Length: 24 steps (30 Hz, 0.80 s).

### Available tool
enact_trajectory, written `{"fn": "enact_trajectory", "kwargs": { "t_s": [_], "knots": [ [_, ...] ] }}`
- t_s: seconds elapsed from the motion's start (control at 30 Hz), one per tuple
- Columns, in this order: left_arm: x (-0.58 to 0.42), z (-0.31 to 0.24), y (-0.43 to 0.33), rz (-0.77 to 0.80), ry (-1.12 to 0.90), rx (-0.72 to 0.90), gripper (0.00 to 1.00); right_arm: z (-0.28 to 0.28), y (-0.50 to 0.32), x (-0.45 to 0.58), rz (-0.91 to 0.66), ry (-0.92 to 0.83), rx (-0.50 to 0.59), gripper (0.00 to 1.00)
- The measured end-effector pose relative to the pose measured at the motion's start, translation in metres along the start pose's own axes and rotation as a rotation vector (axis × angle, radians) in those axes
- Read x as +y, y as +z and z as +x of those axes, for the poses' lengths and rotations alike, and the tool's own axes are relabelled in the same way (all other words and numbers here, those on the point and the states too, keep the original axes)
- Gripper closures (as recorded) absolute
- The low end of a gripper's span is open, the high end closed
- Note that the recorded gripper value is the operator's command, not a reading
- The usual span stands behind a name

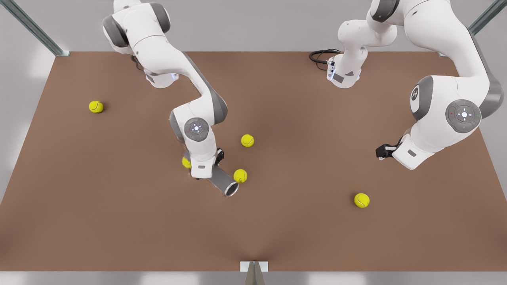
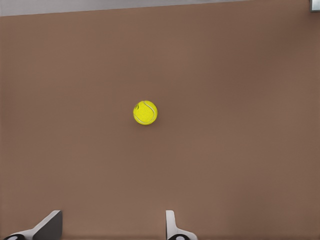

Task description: Put the tennis tube upright

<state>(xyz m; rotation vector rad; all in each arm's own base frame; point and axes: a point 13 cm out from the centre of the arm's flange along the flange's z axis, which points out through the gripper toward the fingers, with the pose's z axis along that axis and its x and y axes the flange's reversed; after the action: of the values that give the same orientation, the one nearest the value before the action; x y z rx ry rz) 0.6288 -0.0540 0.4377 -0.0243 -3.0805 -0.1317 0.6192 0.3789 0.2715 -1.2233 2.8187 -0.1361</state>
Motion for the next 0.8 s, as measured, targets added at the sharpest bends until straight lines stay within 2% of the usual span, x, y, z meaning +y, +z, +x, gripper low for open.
{"fn": "enact_trajectory", "kwargs": {
  "t_s": [0.13,0.3,0.5,0.8],
  "knots": [
    [0.000,0.000,0.000,0.000,-0.001,0.000,0.00,-0.023,0.011,0.029,0.103,-0.172,0.009,0.37],
    [0.000,0.000,0.000,0.001,-0.002,-0.001,0.00,-0.051,0.010,0.034,0.168,-0.362,-0.053,0.37],
    [0.000,-0.001,0.002,-0.001,-0.004,0.002,0.00,-0.086,0.028,0.135,0.185,-0.640,-0.101,0.37],
    [0.001,-0.001,0.004,-0.002,-0.005,0.004,0.00,-0.093,0.084,0.205,0.116,-0.782,-0.112,0.38]
  ]
}}
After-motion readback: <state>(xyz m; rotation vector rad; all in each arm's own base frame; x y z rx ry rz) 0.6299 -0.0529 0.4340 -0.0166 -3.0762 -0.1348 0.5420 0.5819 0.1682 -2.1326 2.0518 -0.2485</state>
